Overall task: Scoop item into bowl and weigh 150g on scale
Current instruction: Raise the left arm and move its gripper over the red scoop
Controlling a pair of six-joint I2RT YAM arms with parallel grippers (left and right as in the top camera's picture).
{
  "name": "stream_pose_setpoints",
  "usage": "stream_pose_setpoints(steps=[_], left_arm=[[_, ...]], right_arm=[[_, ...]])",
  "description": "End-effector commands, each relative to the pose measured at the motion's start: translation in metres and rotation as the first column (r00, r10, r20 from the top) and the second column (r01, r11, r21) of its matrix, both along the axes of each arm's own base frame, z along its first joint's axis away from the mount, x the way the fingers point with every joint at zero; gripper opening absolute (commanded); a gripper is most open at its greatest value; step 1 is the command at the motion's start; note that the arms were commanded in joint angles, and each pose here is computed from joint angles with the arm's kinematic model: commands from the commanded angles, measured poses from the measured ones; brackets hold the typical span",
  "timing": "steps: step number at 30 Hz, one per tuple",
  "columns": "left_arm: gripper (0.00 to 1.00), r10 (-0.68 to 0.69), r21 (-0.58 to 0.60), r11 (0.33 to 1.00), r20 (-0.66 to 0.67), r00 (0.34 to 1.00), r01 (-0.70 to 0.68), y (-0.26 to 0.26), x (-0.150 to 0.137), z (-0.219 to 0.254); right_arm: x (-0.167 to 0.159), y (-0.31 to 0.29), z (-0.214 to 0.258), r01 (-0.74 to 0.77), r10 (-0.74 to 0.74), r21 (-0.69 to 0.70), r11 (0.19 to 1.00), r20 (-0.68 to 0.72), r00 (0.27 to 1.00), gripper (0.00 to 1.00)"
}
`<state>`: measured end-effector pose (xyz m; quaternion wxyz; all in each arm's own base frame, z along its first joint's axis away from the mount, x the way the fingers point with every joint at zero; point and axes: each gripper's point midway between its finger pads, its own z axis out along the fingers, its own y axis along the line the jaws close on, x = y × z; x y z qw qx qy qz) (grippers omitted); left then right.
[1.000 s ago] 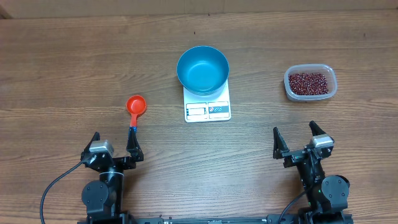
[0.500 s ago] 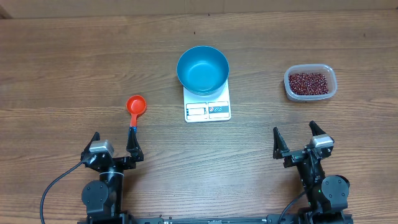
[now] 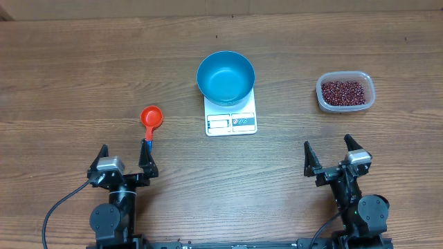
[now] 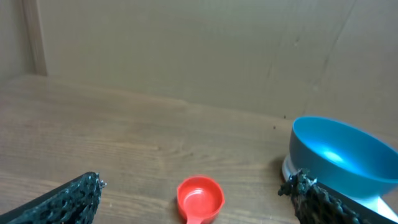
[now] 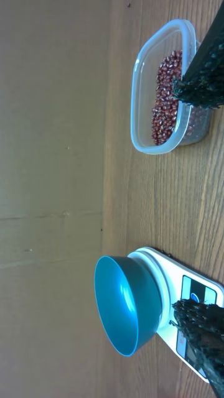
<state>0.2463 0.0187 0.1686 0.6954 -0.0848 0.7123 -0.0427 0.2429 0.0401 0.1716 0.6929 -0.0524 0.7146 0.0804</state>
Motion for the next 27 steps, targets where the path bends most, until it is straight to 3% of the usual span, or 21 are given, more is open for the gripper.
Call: stream_pose_setpoints(steps=[1, 9, 18, 27], left_arm=[[1.0, 0.027, -0.008, 1.0, 0.05, 0.998, -0.026, 0.005, -0.001, 0.014], [1.0, 0.029, 0.028, 0.999, 0.132, 0.991, -0.033, 0.004, -0.014, 0.068], [1.0, 0.143, 0.131, 0.978, 0.154, 0.978, -0.164, 0.021, -0.038, 0.138], [1.0, 0.171, 0.156, 0.971, 0.073, 0.983, -0.18, 0.028, -0.019, 0.184]], right_arm=[[0.0, 0.0, -0.001, 0.004, -0.004, 0.003, 1.0, 0.005, 1.0, 1.0], [0.0, 0.0, -0.001, 0.004, -0.004, 0.003, 1.0, 0.005, 1.0, 1.0], [0.0, 0.0, -0.001, 0.004, -0.004, 0.004, 1.0, 0.005, 1.0, 1.0], [0.0, 0.0, -0.001, 0.004, -0.004, 0.003, 1.0, 0.005, 1.0, 1.0]])
